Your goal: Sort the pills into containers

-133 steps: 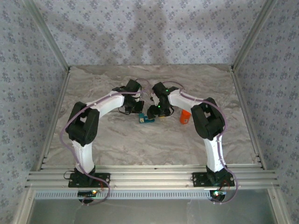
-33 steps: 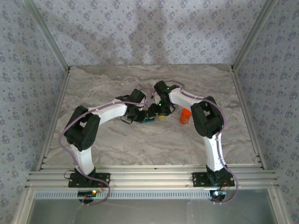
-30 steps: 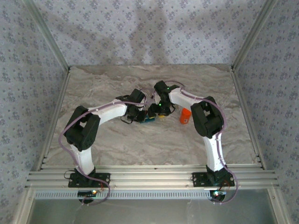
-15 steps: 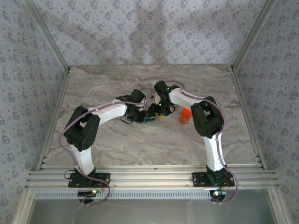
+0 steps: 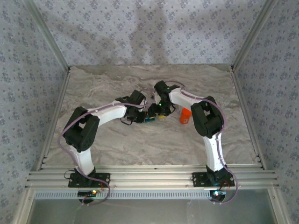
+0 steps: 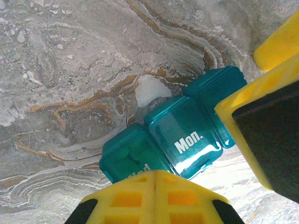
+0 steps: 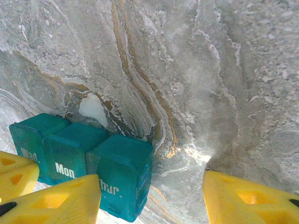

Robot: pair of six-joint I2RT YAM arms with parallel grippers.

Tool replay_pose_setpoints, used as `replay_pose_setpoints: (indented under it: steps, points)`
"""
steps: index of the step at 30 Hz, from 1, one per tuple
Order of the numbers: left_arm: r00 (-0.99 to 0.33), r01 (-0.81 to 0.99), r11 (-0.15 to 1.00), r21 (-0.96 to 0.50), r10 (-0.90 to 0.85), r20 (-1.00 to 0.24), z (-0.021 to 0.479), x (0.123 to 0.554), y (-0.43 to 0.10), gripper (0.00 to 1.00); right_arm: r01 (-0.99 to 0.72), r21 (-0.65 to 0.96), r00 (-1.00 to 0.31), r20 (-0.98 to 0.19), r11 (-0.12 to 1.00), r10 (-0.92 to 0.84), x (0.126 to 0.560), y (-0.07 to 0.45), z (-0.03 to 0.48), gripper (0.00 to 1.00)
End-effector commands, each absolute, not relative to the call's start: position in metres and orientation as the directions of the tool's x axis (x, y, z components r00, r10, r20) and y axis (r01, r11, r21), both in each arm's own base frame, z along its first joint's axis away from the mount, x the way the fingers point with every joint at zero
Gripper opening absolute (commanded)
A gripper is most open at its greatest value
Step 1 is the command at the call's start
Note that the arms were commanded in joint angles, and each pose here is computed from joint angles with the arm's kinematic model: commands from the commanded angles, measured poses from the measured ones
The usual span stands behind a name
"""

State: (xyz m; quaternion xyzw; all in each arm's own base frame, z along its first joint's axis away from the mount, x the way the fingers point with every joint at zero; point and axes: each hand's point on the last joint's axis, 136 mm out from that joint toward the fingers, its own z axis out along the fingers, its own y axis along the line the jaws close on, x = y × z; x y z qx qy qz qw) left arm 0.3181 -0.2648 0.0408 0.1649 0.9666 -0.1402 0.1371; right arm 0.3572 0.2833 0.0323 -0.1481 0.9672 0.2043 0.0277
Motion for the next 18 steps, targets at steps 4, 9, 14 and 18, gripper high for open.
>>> replay_pose_setpoints:
  steps: [4,9,14,18]
  points:
    - [-0.940,0.342,0.939,-0.045,0.342,-0.016,-0.031,0.260,-0.207,0.00,-0.242,0.331,-0.970,-0.047,0.912,-0.240,0.356,0.264,0.005,0.60]
    - [-0.935,0.355,0.934,-0.029,0.356,0.011,-0.035,0.254,-0.204,0.00,-0.239,0.330,-0.970,-0.044,0.913,-0.239,0.355,0.262,0.003,0.60]
    - [-0.938,0.348,0.934,-0.083,0.347,-0.022,-0.016,0.257,-0.216,0.00,-0.236,0.332,-0.971,-0.043,0.913,-0.235,0.355,0.263,0.003,0.60]
    - [-0.939,0.344,0.930,-0.132,0.338,-0.064,0.007,0.263,-0.229,0.00,-0.236,0.332,-0.971,-0.046,0.913,-0.235,0.356,0.263,0.004,0.60]
